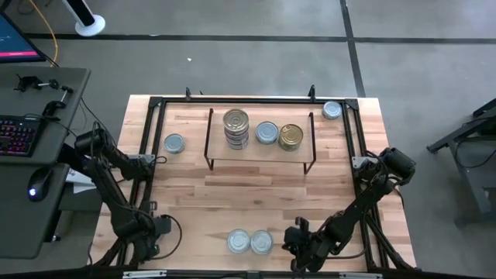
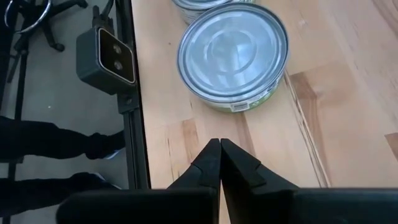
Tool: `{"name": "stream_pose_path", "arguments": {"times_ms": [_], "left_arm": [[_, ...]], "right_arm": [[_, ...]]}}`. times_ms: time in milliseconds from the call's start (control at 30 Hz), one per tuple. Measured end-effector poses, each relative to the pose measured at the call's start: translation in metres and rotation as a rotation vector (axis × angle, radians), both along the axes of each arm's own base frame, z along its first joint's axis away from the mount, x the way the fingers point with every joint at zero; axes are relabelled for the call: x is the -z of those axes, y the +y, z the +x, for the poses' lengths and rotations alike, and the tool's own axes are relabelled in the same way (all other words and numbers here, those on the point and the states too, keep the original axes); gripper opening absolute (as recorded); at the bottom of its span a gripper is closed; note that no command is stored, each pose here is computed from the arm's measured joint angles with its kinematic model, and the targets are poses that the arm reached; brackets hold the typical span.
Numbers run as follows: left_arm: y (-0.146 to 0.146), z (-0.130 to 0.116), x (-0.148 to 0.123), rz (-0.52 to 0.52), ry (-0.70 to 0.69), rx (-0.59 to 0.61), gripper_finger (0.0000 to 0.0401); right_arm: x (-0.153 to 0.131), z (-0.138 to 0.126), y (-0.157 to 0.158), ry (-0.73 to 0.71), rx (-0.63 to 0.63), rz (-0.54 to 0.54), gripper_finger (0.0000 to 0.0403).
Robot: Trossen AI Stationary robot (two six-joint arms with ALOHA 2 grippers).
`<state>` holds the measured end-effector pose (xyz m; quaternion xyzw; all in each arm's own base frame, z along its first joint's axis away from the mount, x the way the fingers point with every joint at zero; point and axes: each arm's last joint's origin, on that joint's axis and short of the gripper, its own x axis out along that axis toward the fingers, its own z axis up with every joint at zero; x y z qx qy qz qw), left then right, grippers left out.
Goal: Stack canned seafood by type on shelf
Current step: Stack the blue-pink tuna can on top of the blue-pink tuna can on the shelf
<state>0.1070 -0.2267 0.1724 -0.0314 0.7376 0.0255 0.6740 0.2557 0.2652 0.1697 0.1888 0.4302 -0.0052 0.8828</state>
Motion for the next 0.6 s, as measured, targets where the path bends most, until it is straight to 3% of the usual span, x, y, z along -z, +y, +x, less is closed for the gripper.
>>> {"name": "stream_pose_path", "arguments": {"times_ms": [100,233,433,600], "left_arm": [[-0.002,0.007,0.004,-0.017,-0.017,-0.001,0.0],[0.001,0.035,0.004,-0.047,-0.179,-0.019,0.0],[0.027,0.085,0.004,0.058,-0.449,-0.058,0.0],[0.055,0.132,0.013,0.122,-0.577,-0.076,0.0]], "right_arm": [[0.0,0.0,0.0,-0.002,-0.004,-0.003,0.0],[-0.004,-0.001,0.0,-0.013,-0.015,-0.002,0.0],[-0.022,-0.002,-0.005,-0.106,0.016,-0.044,0.0],[-0.036,-0.003,-0.012,-0.198,0.059,-0.121,0.0]]}}
